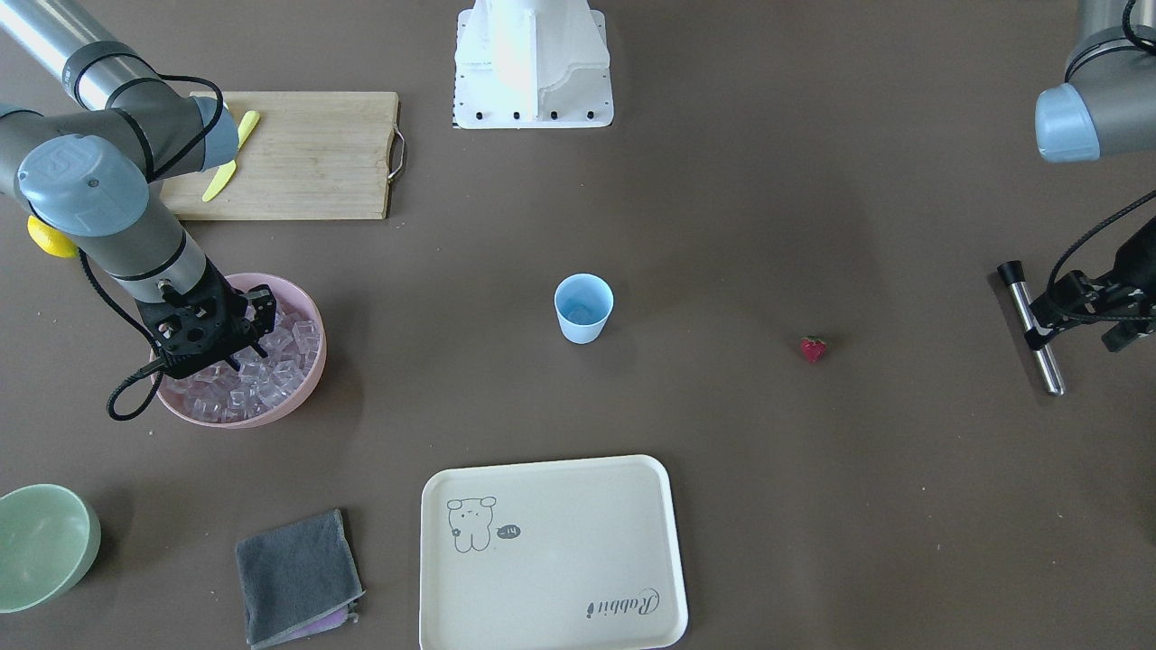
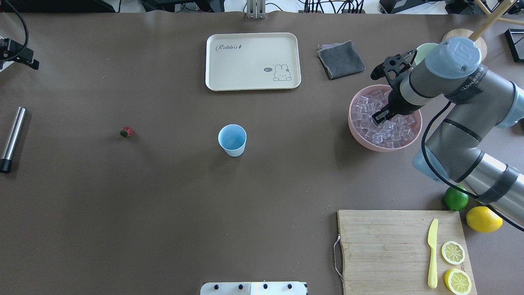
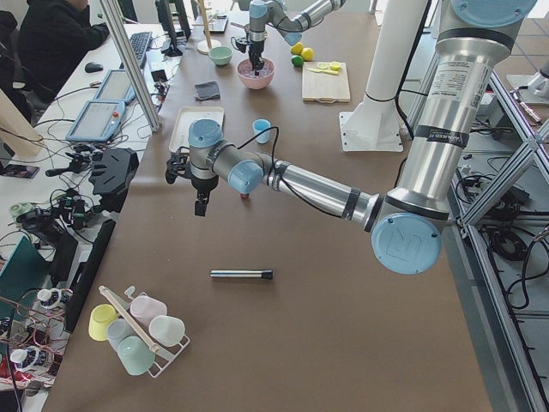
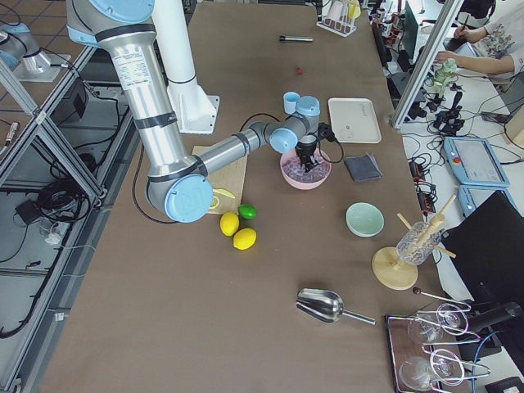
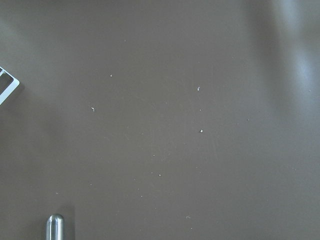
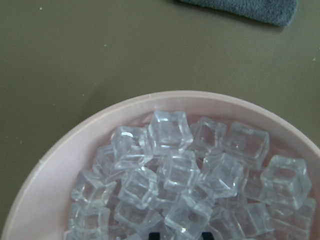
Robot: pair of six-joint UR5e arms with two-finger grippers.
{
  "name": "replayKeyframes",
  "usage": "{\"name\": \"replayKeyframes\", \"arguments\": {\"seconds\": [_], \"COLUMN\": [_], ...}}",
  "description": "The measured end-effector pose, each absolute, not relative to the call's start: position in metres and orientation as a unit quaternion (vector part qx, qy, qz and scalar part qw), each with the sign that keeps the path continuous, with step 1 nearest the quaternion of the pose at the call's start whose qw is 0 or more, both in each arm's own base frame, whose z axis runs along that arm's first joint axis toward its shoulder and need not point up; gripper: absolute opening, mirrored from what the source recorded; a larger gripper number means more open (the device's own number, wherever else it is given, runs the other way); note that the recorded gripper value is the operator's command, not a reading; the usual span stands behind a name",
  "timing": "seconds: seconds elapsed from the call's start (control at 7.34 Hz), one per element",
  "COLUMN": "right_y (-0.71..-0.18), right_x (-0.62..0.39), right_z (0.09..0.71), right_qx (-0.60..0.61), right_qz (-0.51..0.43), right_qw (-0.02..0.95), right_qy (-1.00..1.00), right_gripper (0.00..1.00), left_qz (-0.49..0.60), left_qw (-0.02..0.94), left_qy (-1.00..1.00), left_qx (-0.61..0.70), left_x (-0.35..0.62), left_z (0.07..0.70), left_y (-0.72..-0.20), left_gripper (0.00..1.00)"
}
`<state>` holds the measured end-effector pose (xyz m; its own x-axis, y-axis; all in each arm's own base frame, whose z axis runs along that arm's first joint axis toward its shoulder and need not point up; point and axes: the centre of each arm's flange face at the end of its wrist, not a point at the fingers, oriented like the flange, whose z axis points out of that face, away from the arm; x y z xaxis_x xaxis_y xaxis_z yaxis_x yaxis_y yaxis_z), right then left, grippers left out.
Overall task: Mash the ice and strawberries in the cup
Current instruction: 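Lower the right gripper into the bowl and grasp another ice cube, then carry the ice cube with the right gripper over the light-blue cup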
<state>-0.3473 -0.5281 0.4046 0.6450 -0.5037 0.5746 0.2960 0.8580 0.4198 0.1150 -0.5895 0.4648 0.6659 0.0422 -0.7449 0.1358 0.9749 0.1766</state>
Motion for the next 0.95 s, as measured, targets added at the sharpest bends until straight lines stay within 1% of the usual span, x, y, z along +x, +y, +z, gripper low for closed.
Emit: {"name": "replayKeyframes", "arguments": {"seconds": [0.14,0.27,0.54,0.68,0.95], "right_y": [-0.523,-0.518,-0.518,-0.524,-0.536], "right_x": [-0.343,-0.339,-0.341,-0.349,-0.377], "right_z": [0.389,0.378,0.356,0.324,0.236], "right_qx": [0.136,0.130,0.129,0.126,0.106], "right_qz": [-0.221,-0.220,-0.217,-0.202,-0.157], "right_qw": [0.899,0.902,0.902,0.902,0.906], "right_qy": [-0.352,-0.349,-0.351,-0.360,-0.379], "right_gripper": [0.11,0.02,0.00,0.00,0.00], "left_qz": [-0.026,-0.026,-0.024,-0.023,-0.028], "left_qw": [0.906,0.906,0.906,0.905,0.904], "left_qy": [0.408,0.408,0.409,0.410,0.412], "left_qx": [0.109,0.108,0.110,0.112,0.112], "left_x": [0.115,0.115,0.117,0.118,0.120], "left_z": [0.468,0.470,0.478,0.481,0.481], "left_y": [-0.589,-0.589,-0.591,-0.592,-0.592], "left_gripper": [0.98,0.98,0.98,0.98,0.98]}}
